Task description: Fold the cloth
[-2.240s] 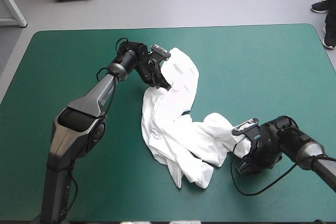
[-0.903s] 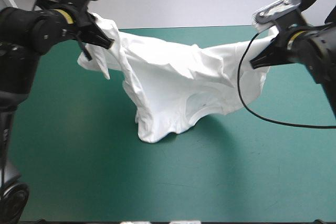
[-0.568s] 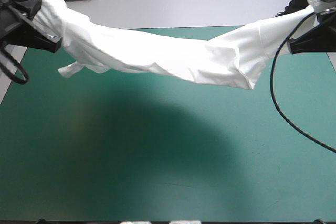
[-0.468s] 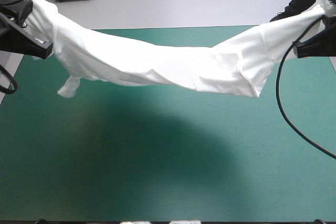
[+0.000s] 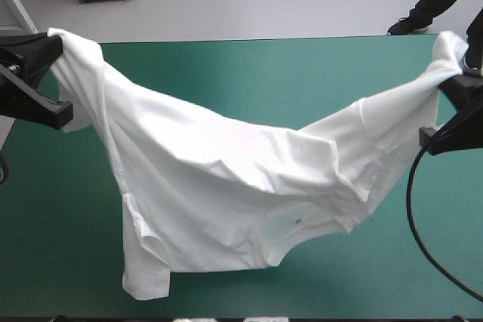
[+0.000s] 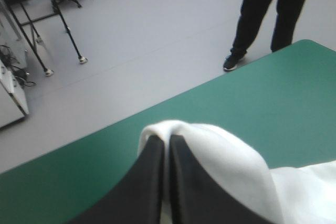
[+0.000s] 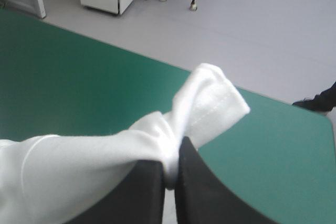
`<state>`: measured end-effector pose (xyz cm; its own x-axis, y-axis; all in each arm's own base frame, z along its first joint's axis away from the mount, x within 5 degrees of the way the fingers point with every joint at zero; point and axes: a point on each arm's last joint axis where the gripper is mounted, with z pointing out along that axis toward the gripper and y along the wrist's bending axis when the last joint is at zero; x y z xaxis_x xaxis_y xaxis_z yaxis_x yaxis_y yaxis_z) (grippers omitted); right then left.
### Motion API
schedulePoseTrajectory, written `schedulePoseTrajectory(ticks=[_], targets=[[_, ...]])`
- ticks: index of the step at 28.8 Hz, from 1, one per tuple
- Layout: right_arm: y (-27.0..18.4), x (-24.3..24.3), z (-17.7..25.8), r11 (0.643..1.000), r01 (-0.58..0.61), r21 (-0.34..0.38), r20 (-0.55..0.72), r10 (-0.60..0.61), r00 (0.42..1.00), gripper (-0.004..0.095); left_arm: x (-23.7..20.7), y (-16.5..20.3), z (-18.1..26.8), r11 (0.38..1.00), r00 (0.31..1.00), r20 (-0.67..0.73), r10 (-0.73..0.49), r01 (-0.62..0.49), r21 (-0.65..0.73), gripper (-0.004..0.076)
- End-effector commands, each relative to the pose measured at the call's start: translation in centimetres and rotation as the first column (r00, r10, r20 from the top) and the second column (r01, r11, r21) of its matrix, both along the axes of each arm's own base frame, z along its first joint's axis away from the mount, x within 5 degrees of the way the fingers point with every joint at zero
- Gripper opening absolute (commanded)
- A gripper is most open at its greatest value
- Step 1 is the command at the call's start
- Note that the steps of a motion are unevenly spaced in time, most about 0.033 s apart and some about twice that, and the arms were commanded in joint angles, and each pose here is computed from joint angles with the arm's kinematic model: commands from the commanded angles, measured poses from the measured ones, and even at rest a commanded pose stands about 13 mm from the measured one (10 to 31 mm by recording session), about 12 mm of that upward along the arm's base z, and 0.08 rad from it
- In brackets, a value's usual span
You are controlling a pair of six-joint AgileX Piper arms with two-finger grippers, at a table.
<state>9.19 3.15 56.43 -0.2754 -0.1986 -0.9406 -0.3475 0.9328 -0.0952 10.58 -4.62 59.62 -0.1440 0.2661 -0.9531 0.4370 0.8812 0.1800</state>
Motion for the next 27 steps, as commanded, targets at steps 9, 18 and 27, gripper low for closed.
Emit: schedulePoseTrajectory(ticks=[9, 18, 27], targets=[[0.7, 4.4, -6.5, 0.986, 0.081, -0.146, -0.221, -0.112, 0.969, -0.0017, 5.1, -3.0, -7.0, 0.998, 0.938, -0.344, -0.043, 0.057, 0.032, -0.0009], [2.7, 14.3, -11.4, 0.899, 0.139, -0.416, -0.316, -0.286, 0.904, -0.0017, 15.2, -5.3, -11.8, 0.971, 0.912, -0.385, 0.139, -0.048, 0.236, -0.0009], [4.0, 23.3, -17.2, 0.879, 0.116, -0.462, -0.362, -0.307, 0.880, -0.0017, 24.5, -5.3, -17.0, 0.949, 0.923, -0.310, 0.226, -0.137, 0.283, -0.0009]])
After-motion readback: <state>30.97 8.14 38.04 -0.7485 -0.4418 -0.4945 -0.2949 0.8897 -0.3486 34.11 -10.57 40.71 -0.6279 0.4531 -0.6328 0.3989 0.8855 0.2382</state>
